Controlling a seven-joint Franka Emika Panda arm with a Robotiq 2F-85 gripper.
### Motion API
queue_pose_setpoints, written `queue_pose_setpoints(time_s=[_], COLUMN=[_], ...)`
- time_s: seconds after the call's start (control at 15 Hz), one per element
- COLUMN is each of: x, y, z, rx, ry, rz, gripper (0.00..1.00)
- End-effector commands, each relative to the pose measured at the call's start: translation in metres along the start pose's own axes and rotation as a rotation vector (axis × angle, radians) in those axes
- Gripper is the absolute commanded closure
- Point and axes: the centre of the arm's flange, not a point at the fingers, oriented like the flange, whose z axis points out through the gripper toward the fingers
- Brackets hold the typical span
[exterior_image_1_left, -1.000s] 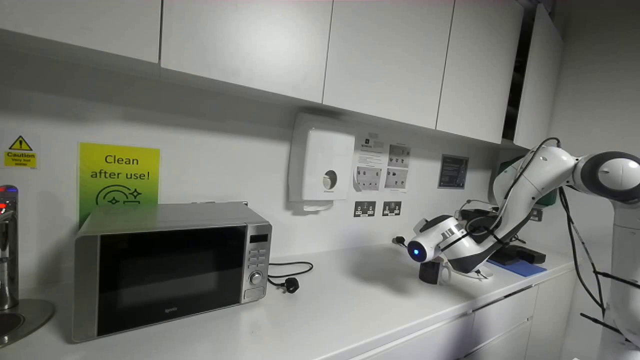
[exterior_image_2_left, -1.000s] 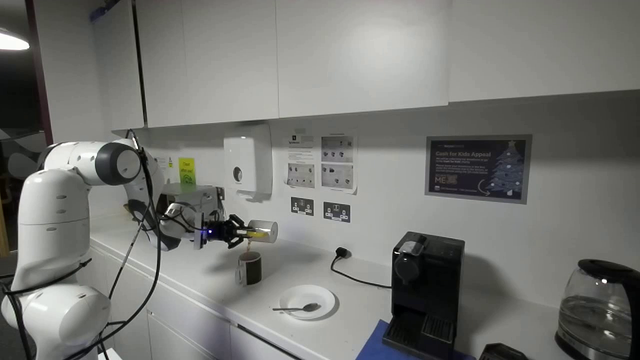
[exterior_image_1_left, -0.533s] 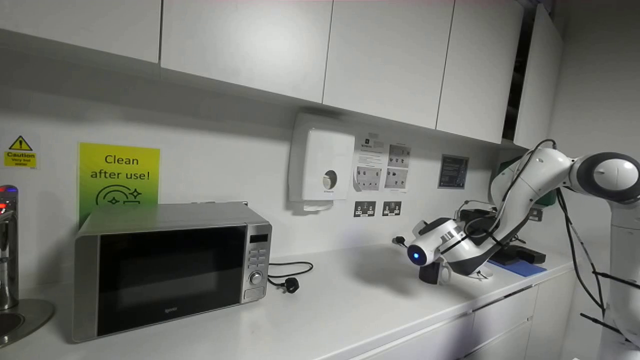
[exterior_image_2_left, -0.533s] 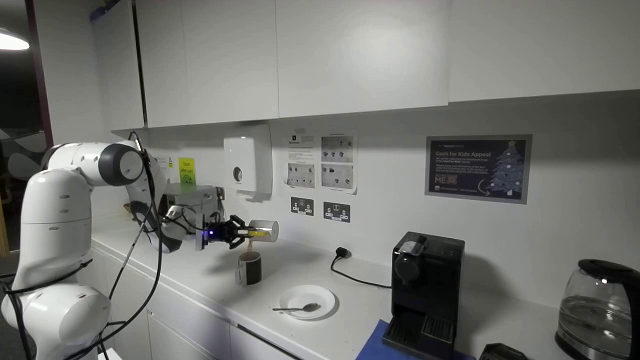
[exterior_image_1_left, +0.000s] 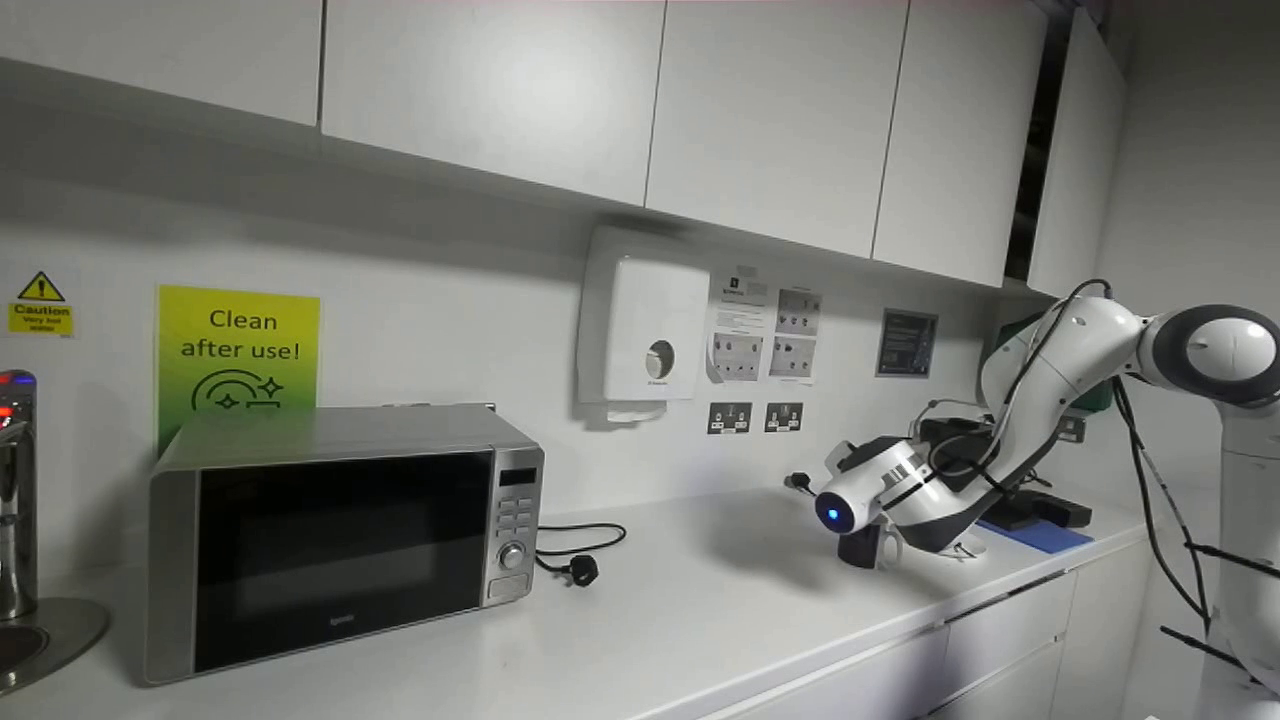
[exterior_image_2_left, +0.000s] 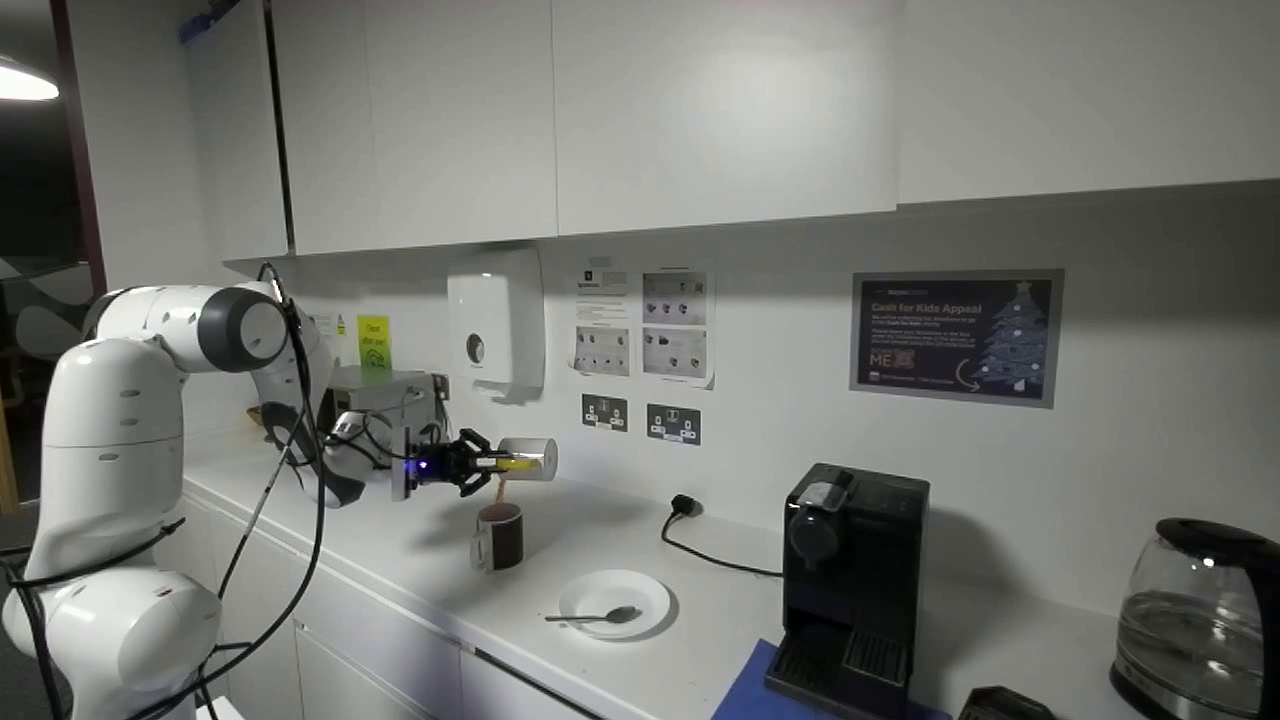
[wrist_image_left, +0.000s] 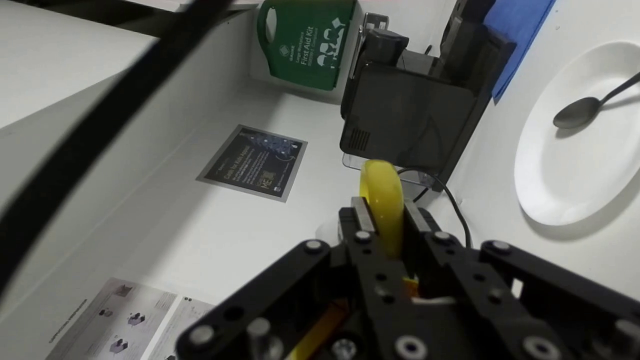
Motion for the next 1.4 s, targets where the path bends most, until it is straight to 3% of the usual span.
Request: queue_pose_setpoints(time_s=[0.0, 1.33], x=[-0.0101, -0.0141], y=[0.004, 0.0017], z=[0.0041, 0.0064], rx=[-0.085, -0.127], ry=[-0.017, -0.024], rz=[0.037, 0.052], gripper=[0.96, 0.96])
